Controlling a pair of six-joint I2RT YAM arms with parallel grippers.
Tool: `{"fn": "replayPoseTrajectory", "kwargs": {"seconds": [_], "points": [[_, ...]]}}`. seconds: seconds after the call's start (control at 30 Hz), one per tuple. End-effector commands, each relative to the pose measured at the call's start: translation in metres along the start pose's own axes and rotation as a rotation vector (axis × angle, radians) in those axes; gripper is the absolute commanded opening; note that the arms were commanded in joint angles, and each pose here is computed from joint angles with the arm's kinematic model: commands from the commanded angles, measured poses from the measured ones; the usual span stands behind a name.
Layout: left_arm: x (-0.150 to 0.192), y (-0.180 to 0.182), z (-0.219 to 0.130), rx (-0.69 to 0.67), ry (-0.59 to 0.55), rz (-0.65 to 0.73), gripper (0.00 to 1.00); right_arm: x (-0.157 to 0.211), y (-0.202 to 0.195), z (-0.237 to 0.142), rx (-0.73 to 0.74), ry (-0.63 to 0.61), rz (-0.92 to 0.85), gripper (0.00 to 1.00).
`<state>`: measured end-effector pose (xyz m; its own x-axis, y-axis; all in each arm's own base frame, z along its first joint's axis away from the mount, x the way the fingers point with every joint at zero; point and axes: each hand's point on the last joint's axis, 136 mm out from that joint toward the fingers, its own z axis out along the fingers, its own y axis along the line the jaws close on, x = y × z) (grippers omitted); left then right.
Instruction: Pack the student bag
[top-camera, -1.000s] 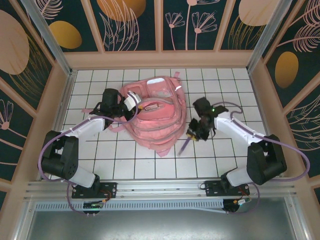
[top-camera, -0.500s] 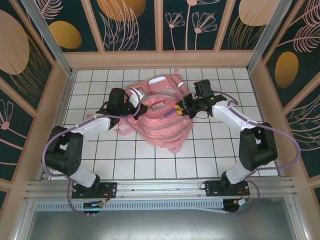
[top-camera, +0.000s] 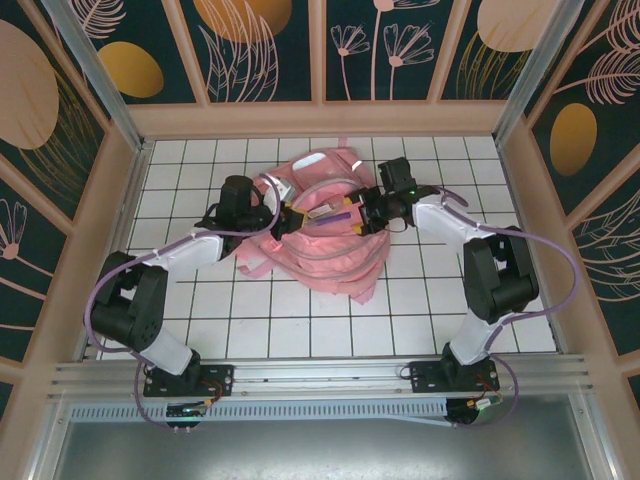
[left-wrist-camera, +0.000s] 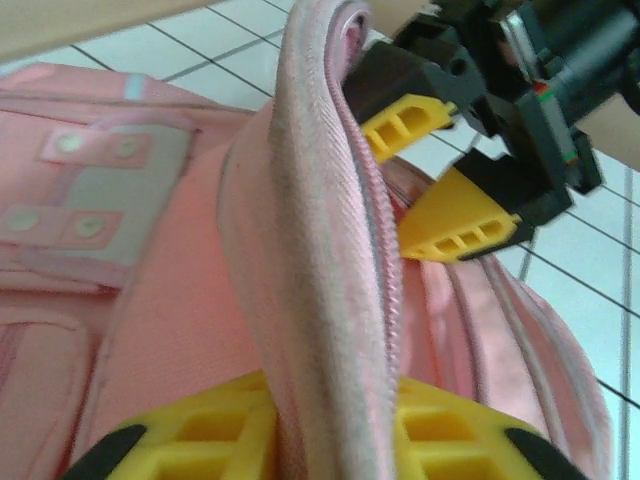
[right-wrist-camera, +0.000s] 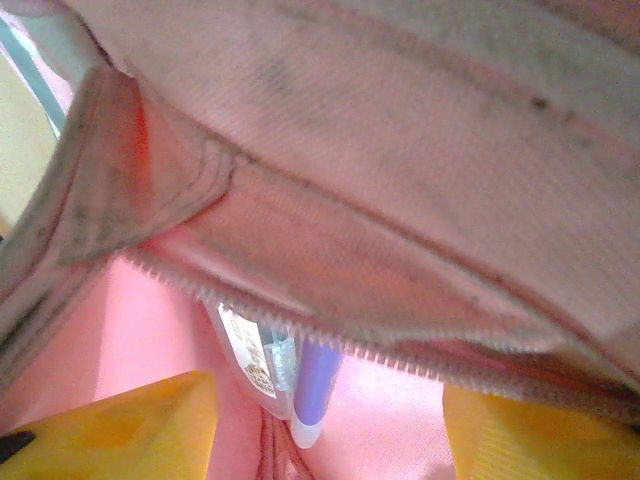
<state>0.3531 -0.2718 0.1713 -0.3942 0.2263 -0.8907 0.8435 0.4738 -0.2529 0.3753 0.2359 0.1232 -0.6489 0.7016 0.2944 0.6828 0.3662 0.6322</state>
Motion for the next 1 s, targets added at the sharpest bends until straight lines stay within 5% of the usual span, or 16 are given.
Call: {"fn": "replayPoseTrajectory", "kwargs": {"seconds": [0.0,0.1,0.3,0.53,0.63,0.73,0.83,0.97], "points": [[-0.039,-0.035,-0.011,0.158,-0.034,0.249,0.29,-0.018,-0.016,-0.035,0.042,-0.085,-0.037,0.62],[-0.033,-0.045,-0.02,0.204,0.02,0.43,0.33,-0.031,-0.036,-0.054,0.074,-0.112,-0.068,0.62],[-0.057,-0.046,-0.04,0.102,-0.08,0.702,0.5,-0.046,-0.059,-0.076,0.144,-0.129,-0.185,0.62],[0.029,0.019,-0.044,-0.027,0.322,0.871,0.55,-0.037,-0.052,-0.053,0.076,0.001,-0.255,0.6],[0.059,0.044,-0.039,-0.058,0.421,0.908,0.57,-0.039,-0.042,-0.041,0.031,0.036,-0.265,0.52],[0.053,0.051,-0.016,-0.023,0.35,0.867,0.54,-0.055,-0.039,-0.027,0.071,0.02,-0.316,0.39],[0.055,0.035,0.012,0.123,0.236,0.829,0.48,-0.07,-0.032,-0.011,0.064,0.019,-0.359,0.19],[0.081,0.003,0.025,0.232,0.25,0.844,0.47,-0.081,-0.014,0.004,0.014,0.042,-0.41,0.08]]}}
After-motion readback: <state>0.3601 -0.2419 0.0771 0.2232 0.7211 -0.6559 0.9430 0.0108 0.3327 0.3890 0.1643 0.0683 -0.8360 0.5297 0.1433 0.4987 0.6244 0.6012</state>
